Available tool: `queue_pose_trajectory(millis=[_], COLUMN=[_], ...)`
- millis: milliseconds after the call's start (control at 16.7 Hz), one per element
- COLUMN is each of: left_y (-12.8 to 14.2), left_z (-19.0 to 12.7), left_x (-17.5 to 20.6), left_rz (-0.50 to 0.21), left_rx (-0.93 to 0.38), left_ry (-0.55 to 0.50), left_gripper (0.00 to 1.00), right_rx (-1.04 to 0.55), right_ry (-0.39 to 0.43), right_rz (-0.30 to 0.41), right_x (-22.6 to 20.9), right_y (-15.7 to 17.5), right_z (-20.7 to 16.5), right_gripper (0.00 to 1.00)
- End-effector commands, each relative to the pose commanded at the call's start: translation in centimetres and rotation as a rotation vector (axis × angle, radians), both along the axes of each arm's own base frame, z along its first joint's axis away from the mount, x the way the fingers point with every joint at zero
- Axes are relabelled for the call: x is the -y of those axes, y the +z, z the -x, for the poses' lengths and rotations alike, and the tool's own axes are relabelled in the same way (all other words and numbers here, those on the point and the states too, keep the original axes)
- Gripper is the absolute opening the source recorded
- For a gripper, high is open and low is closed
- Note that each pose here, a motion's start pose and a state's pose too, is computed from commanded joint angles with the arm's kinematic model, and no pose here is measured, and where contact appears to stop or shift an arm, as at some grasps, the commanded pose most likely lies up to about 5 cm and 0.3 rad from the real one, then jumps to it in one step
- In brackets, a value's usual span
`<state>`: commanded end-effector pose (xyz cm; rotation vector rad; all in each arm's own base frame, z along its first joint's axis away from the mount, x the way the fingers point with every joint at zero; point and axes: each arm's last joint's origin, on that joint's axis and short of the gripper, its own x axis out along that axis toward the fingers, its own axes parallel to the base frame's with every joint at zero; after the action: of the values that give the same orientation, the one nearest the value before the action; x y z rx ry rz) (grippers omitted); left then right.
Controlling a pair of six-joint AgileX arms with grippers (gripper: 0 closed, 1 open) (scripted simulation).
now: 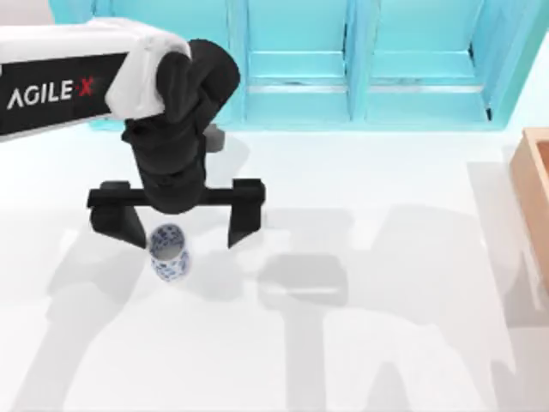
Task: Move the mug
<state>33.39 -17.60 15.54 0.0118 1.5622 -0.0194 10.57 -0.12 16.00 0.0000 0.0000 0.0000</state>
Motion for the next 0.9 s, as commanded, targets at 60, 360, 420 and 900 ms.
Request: queue_pose_trajectory(millis=[60,360,420,900], left_y=[-0.89,-1.74,-1.74,-1.74], left_z=[0.13,0.29,0.29,0.29], left_x=[-0.05,-0.11,-0.11,-0.11], left_rz=[-0.002,-0.005,-0.005,-0.005], left_rx=[-0.004,-0.009,-0.009,-0.009], left_ry=[0.0,0.0,0.0,0.0], left_gripper=[1.0,1.0,0.92,0.32], right_rx=[0.0,0.0,0.0,0.0], right_ry=[0.0,0.0,0.0,0.0], right_rz=[0.0,0.0,0.0,0.0], right_x=[0.0,0.0,0.0,0.0], right_y=[0.0,0.0,0.0,0.0], right_z=[0.0,0.0,0.0,0.0], right_gripper=[1.0,1.0,1.0,1.0])
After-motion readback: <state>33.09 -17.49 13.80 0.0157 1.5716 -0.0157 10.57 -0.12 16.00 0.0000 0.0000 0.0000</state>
